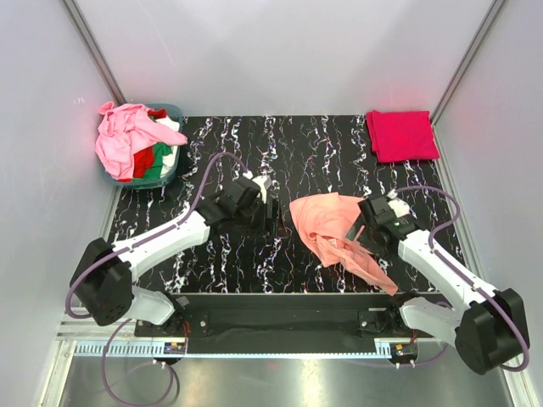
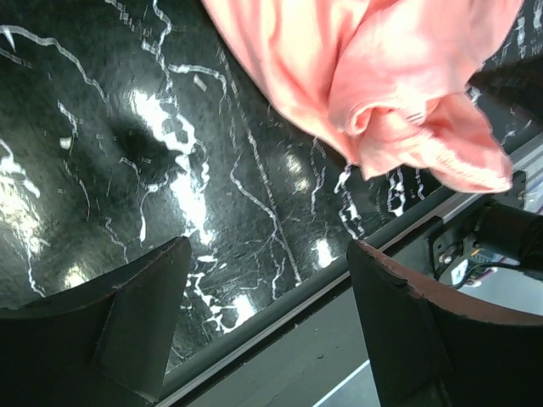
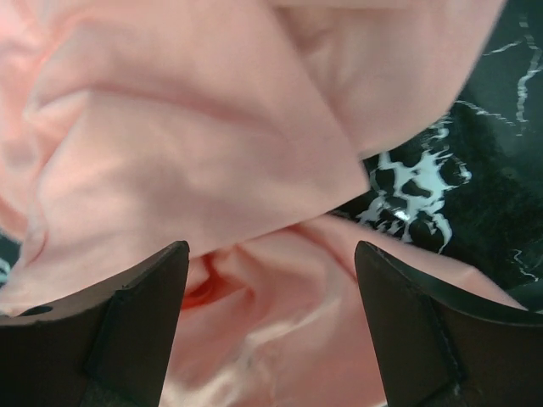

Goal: Fold and stack the t-shirts
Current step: Move the tshirt to the center of the board, then flatten the tshirt out

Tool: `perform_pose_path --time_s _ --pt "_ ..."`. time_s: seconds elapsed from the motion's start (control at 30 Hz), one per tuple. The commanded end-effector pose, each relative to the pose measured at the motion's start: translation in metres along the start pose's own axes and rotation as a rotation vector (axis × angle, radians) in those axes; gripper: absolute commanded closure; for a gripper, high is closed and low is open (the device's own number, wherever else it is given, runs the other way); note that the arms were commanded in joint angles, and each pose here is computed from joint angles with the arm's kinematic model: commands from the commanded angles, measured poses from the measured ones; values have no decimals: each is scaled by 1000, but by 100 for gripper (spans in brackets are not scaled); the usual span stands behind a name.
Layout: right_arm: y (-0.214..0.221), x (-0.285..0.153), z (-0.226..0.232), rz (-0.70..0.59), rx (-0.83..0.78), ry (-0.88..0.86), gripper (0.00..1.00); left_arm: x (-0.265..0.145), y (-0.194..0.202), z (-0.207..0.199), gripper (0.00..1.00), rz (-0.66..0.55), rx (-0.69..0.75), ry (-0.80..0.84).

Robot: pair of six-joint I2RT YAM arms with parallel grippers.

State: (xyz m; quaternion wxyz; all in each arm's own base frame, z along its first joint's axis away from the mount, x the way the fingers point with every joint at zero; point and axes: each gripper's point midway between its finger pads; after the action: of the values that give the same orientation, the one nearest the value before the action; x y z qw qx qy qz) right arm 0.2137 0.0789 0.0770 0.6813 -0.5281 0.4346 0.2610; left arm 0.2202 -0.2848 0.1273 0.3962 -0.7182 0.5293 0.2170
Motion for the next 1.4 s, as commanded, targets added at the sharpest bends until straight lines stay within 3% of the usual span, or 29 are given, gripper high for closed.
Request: perform_pose_path --time_s 0.0,0.17,0.37,0.63,0.83,1.03,1.27,1.3,1.37 --pt "8 15 -11 64 122 1 15 -8 -3 -8 21 -69 4 35" --pt "0 30 -6 82 213 -39 16 -11 17 10 21 -59 -7 22" --pt "1 51 0 131 210 -20 20 -16 29 26 21 -56 -14 -4" --pt "-20 39 -2 62 191 -18 77 -19 34 33 21 -61 -17 -14" --pt "-52 -2 4 -22 110 -75 100 -21 33 32 22 -74 -30 -4" --pt "-101 -70 74 -143 -75 -213 100 -36 23 28 23 -129 -26 -12" --pt "-90 -126 203 -146 -294 -442 100 -72 15 39 24 -227 -26 -67" --pt "-81 -133 222 -123 -345 -518 88 -77 14 42 23 -243 -28 -74" --pt "-61 -145 266 -78 -441 -711 43 -88 14 50 23 -281 -42 -94"
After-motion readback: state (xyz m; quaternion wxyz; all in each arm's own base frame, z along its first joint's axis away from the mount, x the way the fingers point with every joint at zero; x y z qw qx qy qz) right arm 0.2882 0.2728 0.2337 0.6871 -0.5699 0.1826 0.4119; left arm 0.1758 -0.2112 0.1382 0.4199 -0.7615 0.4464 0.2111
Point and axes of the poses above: each gripper's point midway between its finger pads, its own x axis out along the fingers, its own z axis along the line the jaws close on, y = z × x, and after that the axes turned 12 degrees about -x, right-handed
